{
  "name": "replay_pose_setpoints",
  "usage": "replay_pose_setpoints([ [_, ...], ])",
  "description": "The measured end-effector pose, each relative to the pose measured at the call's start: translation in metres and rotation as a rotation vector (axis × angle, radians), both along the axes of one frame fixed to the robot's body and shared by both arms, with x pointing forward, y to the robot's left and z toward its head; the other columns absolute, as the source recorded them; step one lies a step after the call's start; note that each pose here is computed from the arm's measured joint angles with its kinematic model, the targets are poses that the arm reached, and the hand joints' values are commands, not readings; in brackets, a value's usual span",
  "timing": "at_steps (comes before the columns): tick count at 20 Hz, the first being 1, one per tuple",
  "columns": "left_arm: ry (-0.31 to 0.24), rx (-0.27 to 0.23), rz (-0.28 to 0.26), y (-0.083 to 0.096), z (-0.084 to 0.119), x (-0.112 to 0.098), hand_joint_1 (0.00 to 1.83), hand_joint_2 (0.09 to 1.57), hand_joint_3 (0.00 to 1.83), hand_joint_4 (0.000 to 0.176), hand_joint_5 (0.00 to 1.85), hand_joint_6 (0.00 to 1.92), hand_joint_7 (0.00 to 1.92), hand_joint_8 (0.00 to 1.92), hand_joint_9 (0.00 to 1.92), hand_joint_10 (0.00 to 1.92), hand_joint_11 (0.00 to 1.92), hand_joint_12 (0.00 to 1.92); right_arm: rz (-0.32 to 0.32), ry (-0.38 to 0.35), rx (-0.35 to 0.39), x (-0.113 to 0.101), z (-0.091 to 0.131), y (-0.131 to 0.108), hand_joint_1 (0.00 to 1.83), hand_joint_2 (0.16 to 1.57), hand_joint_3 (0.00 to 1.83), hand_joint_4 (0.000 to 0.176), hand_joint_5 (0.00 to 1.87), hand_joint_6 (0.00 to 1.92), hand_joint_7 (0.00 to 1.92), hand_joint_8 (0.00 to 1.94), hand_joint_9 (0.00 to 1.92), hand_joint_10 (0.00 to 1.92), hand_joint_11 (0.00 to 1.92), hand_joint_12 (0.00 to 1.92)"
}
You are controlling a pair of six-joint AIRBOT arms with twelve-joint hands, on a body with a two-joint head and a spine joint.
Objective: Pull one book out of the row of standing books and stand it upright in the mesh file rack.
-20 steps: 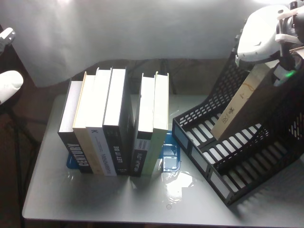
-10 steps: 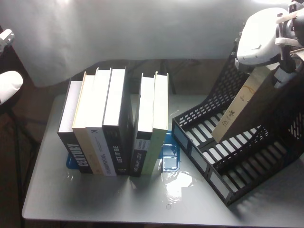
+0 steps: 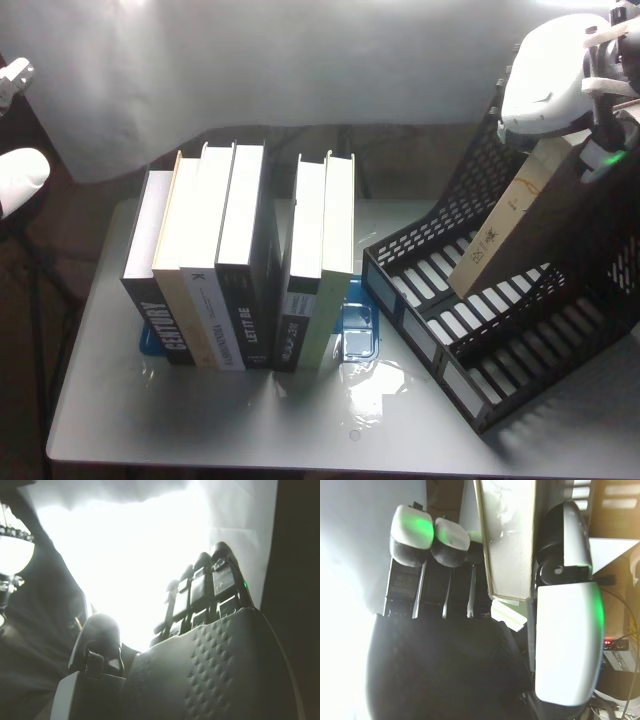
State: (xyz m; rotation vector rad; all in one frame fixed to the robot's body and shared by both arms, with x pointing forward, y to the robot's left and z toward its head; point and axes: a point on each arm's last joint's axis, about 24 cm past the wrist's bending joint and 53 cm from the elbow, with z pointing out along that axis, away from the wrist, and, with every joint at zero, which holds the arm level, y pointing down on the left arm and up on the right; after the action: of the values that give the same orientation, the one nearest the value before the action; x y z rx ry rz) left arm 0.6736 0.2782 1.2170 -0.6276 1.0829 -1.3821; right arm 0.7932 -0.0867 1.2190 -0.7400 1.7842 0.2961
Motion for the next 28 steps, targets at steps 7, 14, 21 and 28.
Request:
replay_pose_setpoints([
  [7,-0.008,0.003,-0.004,-0.001,0.003,0.001,0.00,1.51,0.01,0.021,0.00,0.00,0.00,0.00,0.00,0.00,0.00,0.00,0.006,0.004,-0.012,0.003,-0.001,0.006,1.13,1.17,0.00,0.000,0.87,1.19,1.00,1.94,1.16,1.92,1.25,1.92],
  [14,-0.010,0.004,-0.003,0.000,0.003,0.001,0.00,1.51,0.01,0.009,0.00,0.00,0.00,0.00,0.00,0.00,0.00,0.00,0.036,0.001,-0.013,-0.003,0.003,0.020,1.13,1.17,0.00,0.000,0.87,1.19,1.00,1.94,1.16,1.92,1.25,1.92],
  [21,-0.010,0.004,-0.002,0.000,0.003,0.001,0.00,1.50,0.00,0.016,0.00,0.00,0.00,0.00,0.00,0.00,0.00,0.00,0.034,-0.014,-0.004,-0.001,0.011,0.020,1.13,1.17,0.00,0.000,0.87,1.19,1.00,1.94,1.16,1.92,1.25,1.92],
  [28,-0.010,0.004,-0.002,0.000,0.003,0.001,0.00,1.50,0.00,0.020,0.00,0.00,0.00,0.00,0.00,0.00,0.00,0.00,0.021,-0.018,-0.007,0.005,0.011,0.018,1.13,1.17,0.00,0.000,0.87,1.19,1.00,1.94,1.16,1.92,1.25,1.92],
])
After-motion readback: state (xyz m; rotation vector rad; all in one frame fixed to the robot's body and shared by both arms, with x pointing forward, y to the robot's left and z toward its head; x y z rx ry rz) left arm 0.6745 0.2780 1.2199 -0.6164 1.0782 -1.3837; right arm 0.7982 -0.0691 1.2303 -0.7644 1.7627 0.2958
